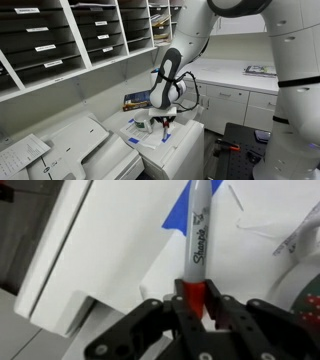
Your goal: Pick up the red marker and place it inside the green and white mug
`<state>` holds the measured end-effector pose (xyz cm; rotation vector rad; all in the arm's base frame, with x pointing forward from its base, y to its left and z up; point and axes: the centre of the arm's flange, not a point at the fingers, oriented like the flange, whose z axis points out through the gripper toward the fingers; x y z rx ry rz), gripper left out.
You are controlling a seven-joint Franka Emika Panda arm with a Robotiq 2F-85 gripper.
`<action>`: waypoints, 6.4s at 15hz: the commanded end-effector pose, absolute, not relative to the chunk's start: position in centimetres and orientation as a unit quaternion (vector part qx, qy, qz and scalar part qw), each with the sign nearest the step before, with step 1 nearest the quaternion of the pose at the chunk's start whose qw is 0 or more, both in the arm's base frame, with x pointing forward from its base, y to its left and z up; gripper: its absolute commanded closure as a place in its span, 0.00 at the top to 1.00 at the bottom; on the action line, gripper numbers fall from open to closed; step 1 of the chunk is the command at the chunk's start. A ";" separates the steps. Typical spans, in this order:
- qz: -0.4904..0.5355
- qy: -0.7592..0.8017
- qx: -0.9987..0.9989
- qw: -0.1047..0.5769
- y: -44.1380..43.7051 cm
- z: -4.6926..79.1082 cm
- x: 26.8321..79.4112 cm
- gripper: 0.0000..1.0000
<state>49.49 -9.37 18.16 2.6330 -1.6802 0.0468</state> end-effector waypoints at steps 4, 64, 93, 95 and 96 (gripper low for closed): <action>0.084 -0.413 0.907 -0.023 -10.5 23.2 47.1 0.06; 0.500 0.267 0.817 -0.105 -7.7 34.4 51.0 0.06; 0.350 0.099 0.927 -0.091 -7.3 28.6 51.3 1.00; 0.349 0.062 0.932 -0.071 -7.3 30.8 50.7 1.00; 0.343 0.052 0.936 -0.060 -7.1 31.9 50.3 1.00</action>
